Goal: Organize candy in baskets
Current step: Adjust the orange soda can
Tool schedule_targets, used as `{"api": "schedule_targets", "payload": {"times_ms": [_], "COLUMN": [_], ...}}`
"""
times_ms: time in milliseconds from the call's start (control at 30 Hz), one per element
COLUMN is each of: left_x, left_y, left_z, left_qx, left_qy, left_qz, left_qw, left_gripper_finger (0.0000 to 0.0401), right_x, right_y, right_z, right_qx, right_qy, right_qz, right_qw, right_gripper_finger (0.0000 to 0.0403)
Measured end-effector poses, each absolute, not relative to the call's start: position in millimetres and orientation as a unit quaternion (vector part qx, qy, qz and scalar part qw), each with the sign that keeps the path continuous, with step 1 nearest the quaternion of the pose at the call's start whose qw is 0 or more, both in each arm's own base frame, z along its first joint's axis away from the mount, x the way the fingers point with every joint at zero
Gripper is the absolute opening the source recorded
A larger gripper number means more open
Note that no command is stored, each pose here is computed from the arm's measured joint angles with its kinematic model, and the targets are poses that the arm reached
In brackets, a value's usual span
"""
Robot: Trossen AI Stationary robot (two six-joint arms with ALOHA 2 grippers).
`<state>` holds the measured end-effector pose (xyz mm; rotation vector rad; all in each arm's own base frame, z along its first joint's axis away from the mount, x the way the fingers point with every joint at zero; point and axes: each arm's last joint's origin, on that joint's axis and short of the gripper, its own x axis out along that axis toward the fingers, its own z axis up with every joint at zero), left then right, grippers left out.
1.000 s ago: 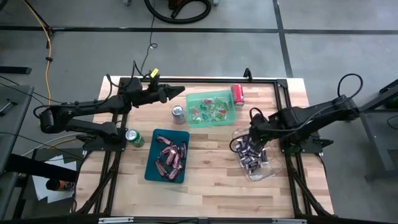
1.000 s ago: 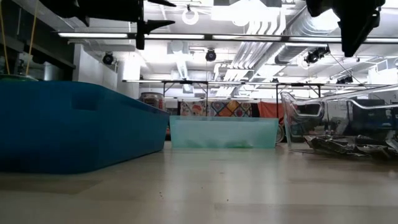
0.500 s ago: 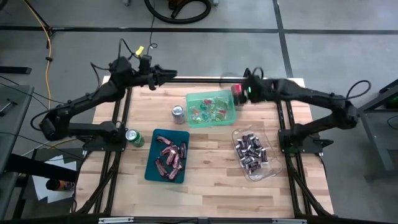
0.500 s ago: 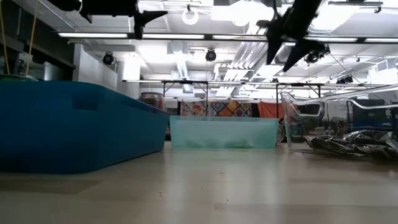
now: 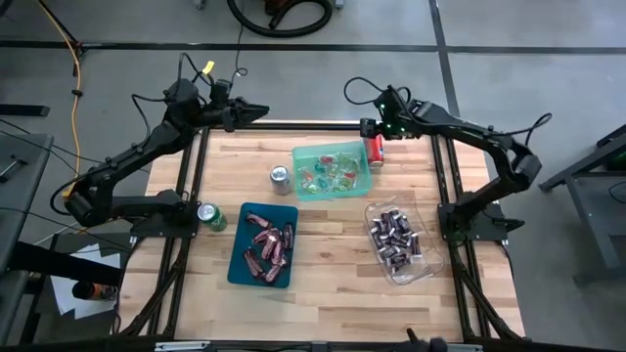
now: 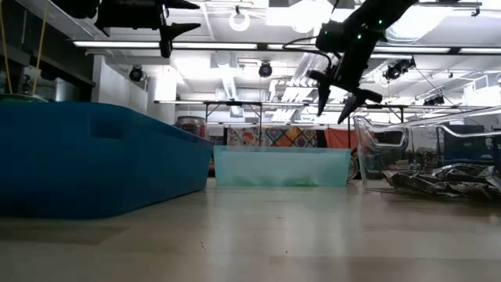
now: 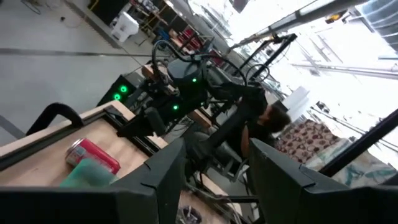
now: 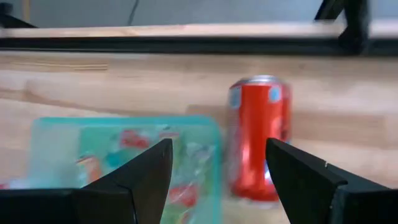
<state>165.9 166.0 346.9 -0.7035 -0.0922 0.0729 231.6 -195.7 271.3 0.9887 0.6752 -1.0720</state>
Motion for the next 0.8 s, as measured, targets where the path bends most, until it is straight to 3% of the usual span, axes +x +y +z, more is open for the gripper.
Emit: {"api": "schedule_targets", "payload": {"times_ms": [167, 300, 400, 600, 700, 800], "left_x": [168, 168, 168, 167, 167, 167], "left_y": [166, 166, 167, 168, 169, 169], "left_z": [347, 347, 347, 347, 347, 347], "left_qx": [-0.349, -0.349, -0.349, -0.349, -0.352, -0.353], "left_qy": [-0.053, -0.055, -0.061, -0.073, -0.077, -0.077], "left_qz": [0.053, 0.058, 0.071, 0.098, 0.106, 0.106], "left_qw": [0.934, 0.934, 0.932, 0.929, 0.927, 0.926], "left_gripper_finger": [0.0163, 0.0163, 0.0163, 0.0163, 0.0163, 0.0163], "right_x": [227, 230, 233, 244, 244, 240], "right_y": [-214, -218, -220, -226, -229, -229], "right_z": [264, 256, 247, 221, 214, 217], "right_qx": [0.379, 0.351, 0.35, 0.365, 0.382, 0.387], "right_qy": [0.324, 0.376, 0.394, 0.428, 0.422, 0.423], "right_qz": [-0.496, -0.415, -0.399, -0.386, -0.424, -0.426], "right_qw": [0.711, 0.75, 0.75, 0.732, 0.704, 0.7], "right_gripper_finger": [0.0252, 0.0252, 0.0263, 0.0339, 0.0384, 0.0395]}}
